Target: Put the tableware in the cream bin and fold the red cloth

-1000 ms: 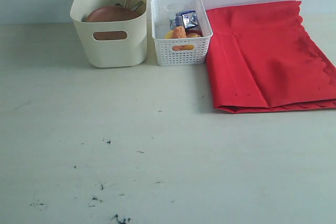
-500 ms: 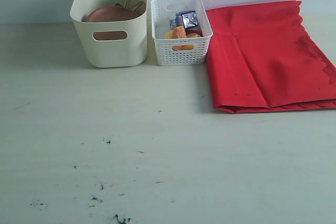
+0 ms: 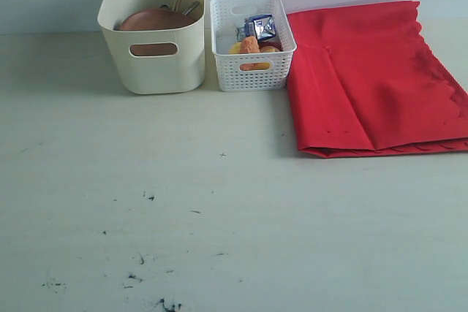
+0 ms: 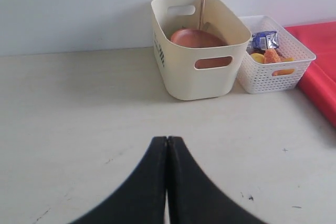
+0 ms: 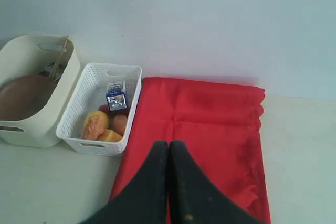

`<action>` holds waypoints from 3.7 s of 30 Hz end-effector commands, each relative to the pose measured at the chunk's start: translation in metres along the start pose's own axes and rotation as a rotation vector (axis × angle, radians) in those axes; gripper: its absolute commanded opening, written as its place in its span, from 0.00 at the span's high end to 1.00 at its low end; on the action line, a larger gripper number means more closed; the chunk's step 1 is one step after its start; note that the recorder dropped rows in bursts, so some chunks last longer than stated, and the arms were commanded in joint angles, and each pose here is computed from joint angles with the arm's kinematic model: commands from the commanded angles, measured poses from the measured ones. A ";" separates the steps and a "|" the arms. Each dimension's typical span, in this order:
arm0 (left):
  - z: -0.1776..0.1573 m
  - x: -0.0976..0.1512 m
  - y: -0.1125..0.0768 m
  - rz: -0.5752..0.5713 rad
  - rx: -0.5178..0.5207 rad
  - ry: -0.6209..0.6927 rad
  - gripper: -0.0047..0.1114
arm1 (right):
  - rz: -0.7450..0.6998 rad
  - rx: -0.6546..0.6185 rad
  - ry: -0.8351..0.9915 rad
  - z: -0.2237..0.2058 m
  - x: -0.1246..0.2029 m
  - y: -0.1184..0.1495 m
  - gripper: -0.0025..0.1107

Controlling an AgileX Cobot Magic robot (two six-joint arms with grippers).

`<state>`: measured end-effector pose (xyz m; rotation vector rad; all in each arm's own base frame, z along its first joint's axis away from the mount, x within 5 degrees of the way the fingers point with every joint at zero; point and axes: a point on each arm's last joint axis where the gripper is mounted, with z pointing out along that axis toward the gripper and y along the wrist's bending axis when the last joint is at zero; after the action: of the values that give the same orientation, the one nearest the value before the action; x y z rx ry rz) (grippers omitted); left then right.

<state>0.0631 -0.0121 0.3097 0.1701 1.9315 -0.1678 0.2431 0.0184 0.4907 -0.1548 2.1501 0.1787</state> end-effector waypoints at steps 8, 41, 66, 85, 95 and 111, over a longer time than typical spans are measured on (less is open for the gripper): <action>-0.001 -0.002 0.000 -0.010 0.006 -0.035 0.96 | -0.048 0.037 -0.150 -0.059 0.084 0.012 0.98; -0.001 -0.001 0.000 -0.004 0.001 -0.018 0.96 | -0.070 0.128 -0.231 -0.034 0.238 0.005 0.98; 0.023 0.068 0.001 -0.104 0.027 -0.333 0.96 | -0.070 0.128 -0.231 -0.034 0.238 0.005 0.98; 0.035 0.123 0.017 -0.186 -0.234 -0.113 0.96 | -0.070 0.128 -0.231 -0.034 0.238 0.005 0.98; 0.035 0.123 0.017 -0.183 -0.234 -0.112 0.96 | -0.070 0.128 -0.231 -0.034 0.238 0.005 0.98; 0.035 0.123 0.017 -0.183 -0.234 -0.112 0.96 | -0.070 0.128 -0.231 -0.034 0.238 0.005 0.98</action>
<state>0.0552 0.0022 0.1817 -0.1699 1.8462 -0.0759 0.0845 0.0065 0.3128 -0.1192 1.9200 0.0192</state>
